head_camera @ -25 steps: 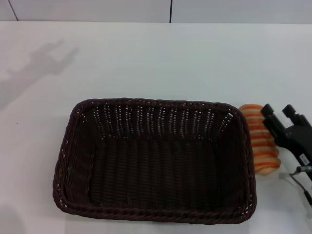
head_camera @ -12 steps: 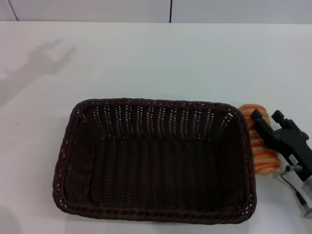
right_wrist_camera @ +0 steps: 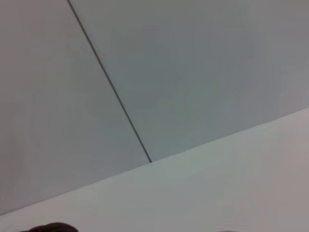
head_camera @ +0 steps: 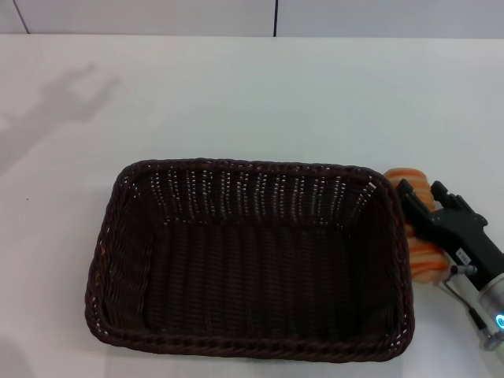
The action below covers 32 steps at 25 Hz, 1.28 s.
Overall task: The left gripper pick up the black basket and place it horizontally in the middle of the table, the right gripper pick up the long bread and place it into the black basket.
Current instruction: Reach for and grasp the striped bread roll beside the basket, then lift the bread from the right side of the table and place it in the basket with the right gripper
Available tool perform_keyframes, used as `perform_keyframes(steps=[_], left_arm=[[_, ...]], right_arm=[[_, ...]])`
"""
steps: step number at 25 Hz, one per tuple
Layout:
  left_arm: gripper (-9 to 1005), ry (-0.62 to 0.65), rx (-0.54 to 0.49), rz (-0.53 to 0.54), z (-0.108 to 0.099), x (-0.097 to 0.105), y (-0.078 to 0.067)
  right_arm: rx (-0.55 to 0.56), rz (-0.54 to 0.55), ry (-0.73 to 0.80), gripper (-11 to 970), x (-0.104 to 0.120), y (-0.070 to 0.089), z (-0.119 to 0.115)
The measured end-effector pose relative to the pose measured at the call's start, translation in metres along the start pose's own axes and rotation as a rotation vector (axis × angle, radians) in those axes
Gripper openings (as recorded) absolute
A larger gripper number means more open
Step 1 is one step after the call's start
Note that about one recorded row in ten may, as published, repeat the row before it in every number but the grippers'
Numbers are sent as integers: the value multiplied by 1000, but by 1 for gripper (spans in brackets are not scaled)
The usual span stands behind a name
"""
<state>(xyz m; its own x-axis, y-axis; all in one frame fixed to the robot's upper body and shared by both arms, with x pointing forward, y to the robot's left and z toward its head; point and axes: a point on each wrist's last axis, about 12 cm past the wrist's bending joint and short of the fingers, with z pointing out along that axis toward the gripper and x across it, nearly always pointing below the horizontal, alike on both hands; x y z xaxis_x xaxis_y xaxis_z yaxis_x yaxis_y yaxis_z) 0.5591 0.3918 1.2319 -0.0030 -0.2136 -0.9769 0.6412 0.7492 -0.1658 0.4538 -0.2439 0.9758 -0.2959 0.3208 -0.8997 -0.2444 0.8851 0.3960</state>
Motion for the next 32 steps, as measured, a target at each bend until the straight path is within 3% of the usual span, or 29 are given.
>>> perform_keyframes(steps=[12,17,20,27,32], left_arm=[[560,-23,26,0,-6,-2,-3],[560,-33,31,0,-10,-4,-3],[559,-39,29,-2,-12,-5,-3],[559,-38,37,-8,-13,-4,-4],[559,-36,44,-13,-12,-6,-5]], right_arm=[[-39,-4,10,649,0,9,5],[-44,-6,10,514,0,10,7],[-36,-1,-6,489,-2,7,3],[-8,18,-215,430,-24,-12,-25],[-133,1,-406,405,-45,-6,-48]])
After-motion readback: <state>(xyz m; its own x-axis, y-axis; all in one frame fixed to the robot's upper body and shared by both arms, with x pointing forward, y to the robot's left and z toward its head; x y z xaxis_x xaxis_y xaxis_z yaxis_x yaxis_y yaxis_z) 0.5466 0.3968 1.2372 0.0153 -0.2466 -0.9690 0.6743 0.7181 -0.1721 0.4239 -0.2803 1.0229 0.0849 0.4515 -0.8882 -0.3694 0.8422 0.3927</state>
